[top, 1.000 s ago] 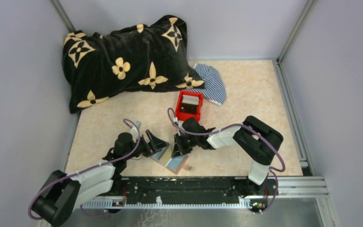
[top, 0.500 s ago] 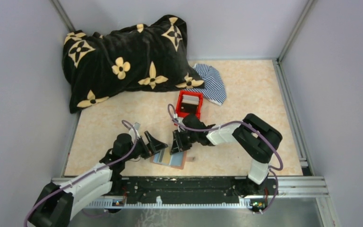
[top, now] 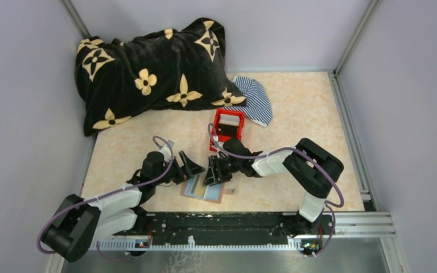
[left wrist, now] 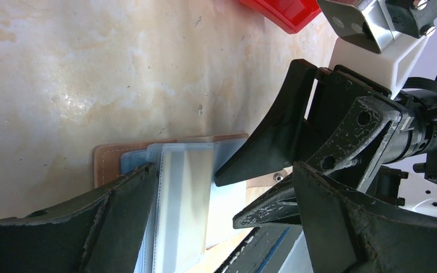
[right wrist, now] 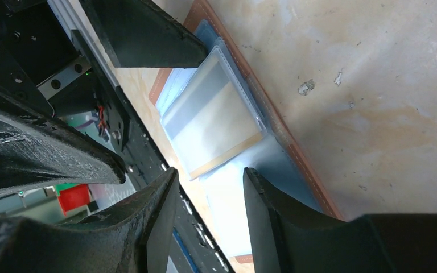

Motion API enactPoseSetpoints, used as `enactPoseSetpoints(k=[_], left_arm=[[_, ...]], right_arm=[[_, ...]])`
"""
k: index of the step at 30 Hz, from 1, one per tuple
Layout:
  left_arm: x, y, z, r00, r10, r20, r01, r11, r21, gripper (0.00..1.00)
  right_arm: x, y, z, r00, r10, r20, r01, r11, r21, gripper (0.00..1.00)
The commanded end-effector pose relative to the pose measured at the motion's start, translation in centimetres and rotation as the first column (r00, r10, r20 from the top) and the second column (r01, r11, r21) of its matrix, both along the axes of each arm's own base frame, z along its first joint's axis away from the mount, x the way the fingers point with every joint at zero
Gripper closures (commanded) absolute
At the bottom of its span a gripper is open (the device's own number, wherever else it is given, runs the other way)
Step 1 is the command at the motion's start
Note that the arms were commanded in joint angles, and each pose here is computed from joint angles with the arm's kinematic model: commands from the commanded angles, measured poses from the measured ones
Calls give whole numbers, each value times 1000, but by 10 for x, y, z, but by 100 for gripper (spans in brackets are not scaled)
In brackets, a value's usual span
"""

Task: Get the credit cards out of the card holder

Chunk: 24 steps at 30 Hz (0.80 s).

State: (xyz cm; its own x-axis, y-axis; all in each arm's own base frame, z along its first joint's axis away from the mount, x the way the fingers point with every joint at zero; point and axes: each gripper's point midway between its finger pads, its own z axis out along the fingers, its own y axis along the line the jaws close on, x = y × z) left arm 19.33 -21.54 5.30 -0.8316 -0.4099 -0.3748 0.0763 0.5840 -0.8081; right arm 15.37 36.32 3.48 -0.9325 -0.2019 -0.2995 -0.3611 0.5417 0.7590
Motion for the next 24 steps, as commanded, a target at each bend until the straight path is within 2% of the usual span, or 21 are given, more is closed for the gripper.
enactPoseSetpoints(k=[1, 8, 13, 15, 21, 24], left_arm=[[-18, 14, -37, 994, 9, -106, 0, 996, 89, 4], [-26, 17, -42, 992, 4, -130, 9, 995, 100, 5], [-30, 19, -44, 991, 8, -134, 5, 995, 98, 8], [-31, 20, -44, 991, 10, -135, 4, 995, 97, 8], [-26, 32, -42, 994, 49, -101, -32, 985, 170, 9], [-10, 43, -27, 994, 109, -17, -103, 970, 219, 9]], right_arm=[[10, 9, 8, 1000, -21, 9, 20, 1000, 15, 53], [12, 25, 11, 1000, 3, 12, -3, 998, 55, 54], [10, 32, 11, 1000, 13, 0, -13, 997, 82, 59], [9, 33, 9, 1000, 13, -2, -13, 997, 79, 64], [12, 33, 15, 999, 7, 33, -9, 997, 79, 91], [13, 32, 8, 999, 5, 38, -7, 998, 61, 95]])
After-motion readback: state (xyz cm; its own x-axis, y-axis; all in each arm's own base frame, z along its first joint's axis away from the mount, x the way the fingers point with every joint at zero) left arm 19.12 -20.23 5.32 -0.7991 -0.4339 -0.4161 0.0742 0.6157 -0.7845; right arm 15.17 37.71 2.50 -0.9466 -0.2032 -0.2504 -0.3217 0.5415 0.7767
